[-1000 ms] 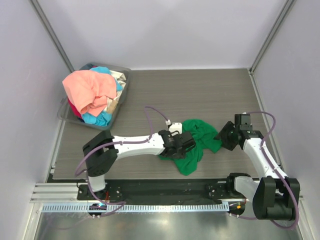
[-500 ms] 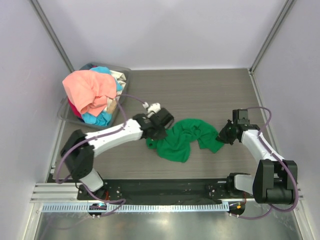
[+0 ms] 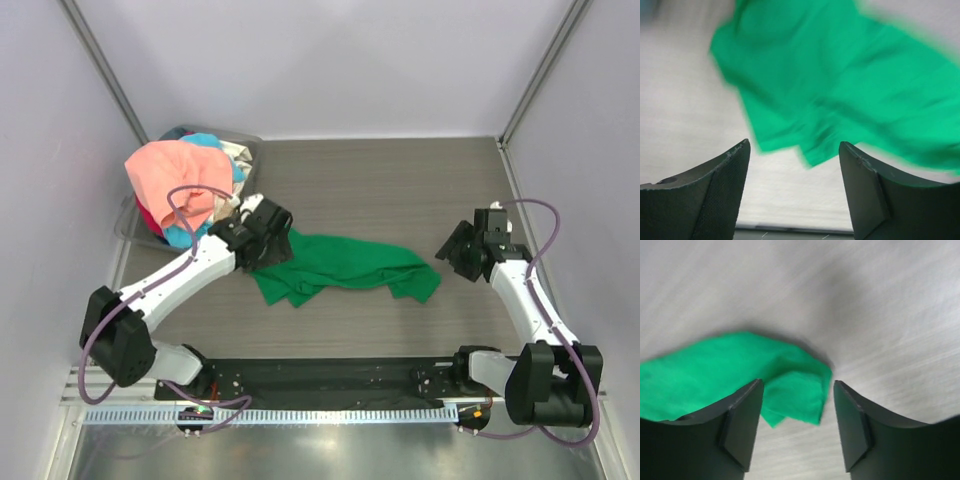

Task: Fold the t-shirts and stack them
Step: Flatten the tshirt out

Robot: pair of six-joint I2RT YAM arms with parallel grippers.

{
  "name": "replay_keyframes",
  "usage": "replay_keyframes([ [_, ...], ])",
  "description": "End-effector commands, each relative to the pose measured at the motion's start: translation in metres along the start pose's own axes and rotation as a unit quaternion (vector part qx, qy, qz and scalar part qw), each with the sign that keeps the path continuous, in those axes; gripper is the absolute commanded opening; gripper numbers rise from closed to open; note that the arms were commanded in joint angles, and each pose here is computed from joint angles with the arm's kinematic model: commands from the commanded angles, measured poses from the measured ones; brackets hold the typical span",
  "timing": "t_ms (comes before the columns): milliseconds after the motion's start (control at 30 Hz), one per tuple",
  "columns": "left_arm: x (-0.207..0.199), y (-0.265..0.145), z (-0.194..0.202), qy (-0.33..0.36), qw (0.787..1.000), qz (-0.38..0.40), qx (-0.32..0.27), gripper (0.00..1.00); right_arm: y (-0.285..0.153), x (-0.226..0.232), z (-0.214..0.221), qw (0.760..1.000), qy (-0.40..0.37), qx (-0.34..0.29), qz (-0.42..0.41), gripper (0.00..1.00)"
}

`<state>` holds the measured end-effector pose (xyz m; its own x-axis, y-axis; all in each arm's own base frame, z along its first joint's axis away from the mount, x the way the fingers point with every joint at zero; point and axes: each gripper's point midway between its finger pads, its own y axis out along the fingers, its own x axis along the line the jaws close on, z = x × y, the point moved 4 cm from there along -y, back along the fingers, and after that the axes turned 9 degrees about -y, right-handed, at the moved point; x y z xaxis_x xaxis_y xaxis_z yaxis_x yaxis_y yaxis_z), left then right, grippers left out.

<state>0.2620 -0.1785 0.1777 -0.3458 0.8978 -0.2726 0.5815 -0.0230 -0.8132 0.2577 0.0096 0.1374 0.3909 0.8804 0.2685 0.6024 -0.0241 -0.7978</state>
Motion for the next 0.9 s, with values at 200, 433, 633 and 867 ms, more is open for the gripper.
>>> replay_keyframes([
  [200,0.064,-0.020,0.063,-0.057,0.997,-0.030,0.037,0.63,-0.009,0.001,0.042,0.998,0.013,0.042,-0.044,0.57],
  [433,0.076,0.013,0.094,-0.072,0.995,-0.033,0.061,0.74,0.000,0.001,0.049,0.997,0.008,0.059,-0.046,0.50],
  [633,0.064,0.050,0.098,-0.090,0.994,-0.020,0.054,0.68,-0.004,0.005,0.040,0.997,-0.002,0.048,-0.054,0.48],
  [867,0.065,0.079,0.111,-0.090,0.993,-0.035,0.069,0.49,-0.003,0.005,0.041,0.997,-0.002,0.050,-0.056,0.46],
])
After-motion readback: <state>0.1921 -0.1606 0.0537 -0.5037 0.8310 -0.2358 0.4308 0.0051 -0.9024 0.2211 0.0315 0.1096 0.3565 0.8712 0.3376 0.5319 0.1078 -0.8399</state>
